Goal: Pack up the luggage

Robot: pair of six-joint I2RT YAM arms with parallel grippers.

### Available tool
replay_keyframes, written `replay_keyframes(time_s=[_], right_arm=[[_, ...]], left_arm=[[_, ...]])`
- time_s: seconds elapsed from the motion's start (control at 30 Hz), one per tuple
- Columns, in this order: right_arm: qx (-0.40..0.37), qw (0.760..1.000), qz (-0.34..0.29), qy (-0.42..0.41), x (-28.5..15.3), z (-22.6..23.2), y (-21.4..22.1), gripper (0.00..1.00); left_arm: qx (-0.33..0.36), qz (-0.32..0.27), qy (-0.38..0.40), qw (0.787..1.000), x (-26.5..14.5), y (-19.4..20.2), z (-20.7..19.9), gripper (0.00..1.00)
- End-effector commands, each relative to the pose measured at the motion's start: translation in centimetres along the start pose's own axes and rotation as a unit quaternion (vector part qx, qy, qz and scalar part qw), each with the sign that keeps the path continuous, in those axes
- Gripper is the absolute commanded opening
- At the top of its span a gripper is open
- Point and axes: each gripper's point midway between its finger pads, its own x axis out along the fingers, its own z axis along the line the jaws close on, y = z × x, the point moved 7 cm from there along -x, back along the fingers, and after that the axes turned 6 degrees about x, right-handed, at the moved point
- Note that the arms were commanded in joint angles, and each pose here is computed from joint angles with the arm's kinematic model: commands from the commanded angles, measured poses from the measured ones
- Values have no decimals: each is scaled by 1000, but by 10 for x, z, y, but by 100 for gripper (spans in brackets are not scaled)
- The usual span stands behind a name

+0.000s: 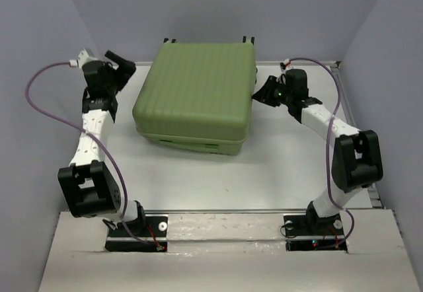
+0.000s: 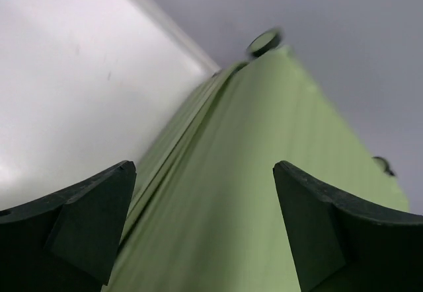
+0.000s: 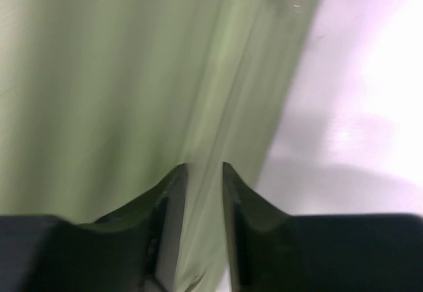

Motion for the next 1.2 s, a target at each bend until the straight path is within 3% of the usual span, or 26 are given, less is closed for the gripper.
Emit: replay_keyframes(time_s=[0.0,0.03,0.1,0.2,0.23,0.27,0.37,0.4,0.53,0.6,0.67,0.77,0.93,1.17], right_arm=[[-56,996,-37,-65,-45,44,12,39],[-63,997,-20,-45,-47,26,32,40],[-95,992,-17,-76,-61,26,44,31],[-150,977,1,-154,-77,19,78,23],[-179,968,-1,-176,-83,13,90,21],[-190,965,-1,-179,-85,10,94,21],[-235,955,-21,-182,-87,4,98,28],[-243,951,-28,-187,-87,3,98,32],[-233,948,-28,-215,-86,-17,101,43],[-252,934,-43,-248,-85,-18,103,51],[-250,933,-31,-258,-75,-24,105,52],[-254,921,-32,-293,-67,-22,105,52],[-260,907,-22,-332,-63,-15,101,52],[-266,905,-24,-331,-53,-13,92,54]], left_arm=[[87,-141,38,985,-68,-94,-63,99],[94,-160,42,982,-89,-102,-70,99],[113,-167,60,978,-107,-99,-76,99],[169,-105,116,973,-131,-34,-98,99],[189,-57,152,968,-144,15,-105,99],[199,-29,167,965,-150,39,-104,98],[200,34,212,956,-178,92,-98,93],[198,60,233,950,-193,113,-92,83],[198,90,250,944,-222,123,-74,69],[197,132,246,940,-224,141,-60,67],[176,184,267,929,-226,166,-47,67],[159,211,282,922,-225,185,-37,68],[167,227,297,912,-223,193,-38,69],[180,244,300,904,-215,204,-40,69]])
